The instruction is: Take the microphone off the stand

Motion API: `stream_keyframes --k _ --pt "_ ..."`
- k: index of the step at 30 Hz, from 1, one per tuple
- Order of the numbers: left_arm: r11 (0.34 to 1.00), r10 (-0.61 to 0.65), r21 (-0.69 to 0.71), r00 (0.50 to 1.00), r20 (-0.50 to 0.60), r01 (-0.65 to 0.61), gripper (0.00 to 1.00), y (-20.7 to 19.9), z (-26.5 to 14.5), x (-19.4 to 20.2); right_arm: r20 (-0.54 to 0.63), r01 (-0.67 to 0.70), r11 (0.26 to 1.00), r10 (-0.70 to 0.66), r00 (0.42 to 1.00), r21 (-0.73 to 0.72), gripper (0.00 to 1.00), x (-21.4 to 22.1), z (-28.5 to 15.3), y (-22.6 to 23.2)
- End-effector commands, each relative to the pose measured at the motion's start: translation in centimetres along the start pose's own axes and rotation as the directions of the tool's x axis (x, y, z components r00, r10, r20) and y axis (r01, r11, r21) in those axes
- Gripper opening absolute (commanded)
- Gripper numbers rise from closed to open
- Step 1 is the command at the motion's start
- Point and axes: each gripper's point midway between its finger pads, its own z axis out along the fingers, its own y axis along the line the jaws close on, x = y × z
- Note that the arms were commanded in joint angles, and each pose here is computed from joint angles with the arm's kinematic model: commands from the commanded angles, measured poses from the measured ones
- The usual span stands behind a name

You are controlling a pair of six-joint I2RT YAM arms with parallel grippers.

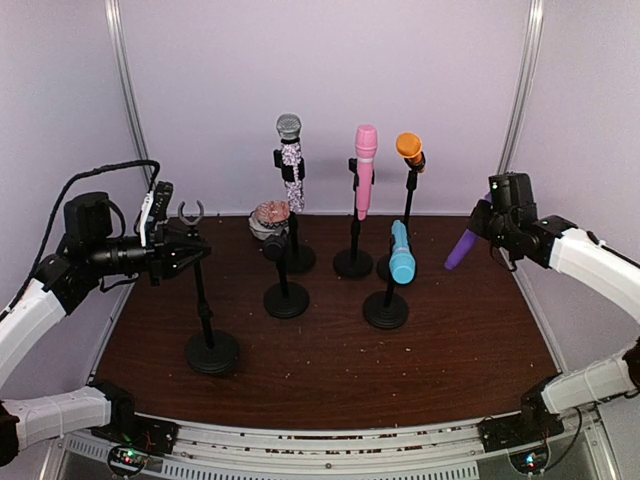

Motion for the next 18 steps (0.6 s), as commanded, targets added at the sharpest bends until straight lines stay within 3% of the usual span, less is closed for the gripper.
stream_keyframes --k 1,10,18 --pt "0.994 0.096 0.041 0.992 0.084 -0.100 0.00 -1.4 -0.7 -3.4 -0.309 -0.072 0.995 0.046 0.950 -0.070 0.00 5.5 3.2 0.8" --pt "0.992 0.117 0.039 0.988 0.096 -0.121 0.00 -1.9 -1.2 -2.9 -0.528 -0.102 0.994 0.111 0.842 0.045 0.00 9.9 10.8 -1.8" --pt "0.989 0.139 0.028 0.984 0.113 -0.143 0.00 -1.7 -1.1 -2.6 -0.615 -0.035 0.983 0.139 0.776 0.178 0.01 13.6 15.0 -3.9"
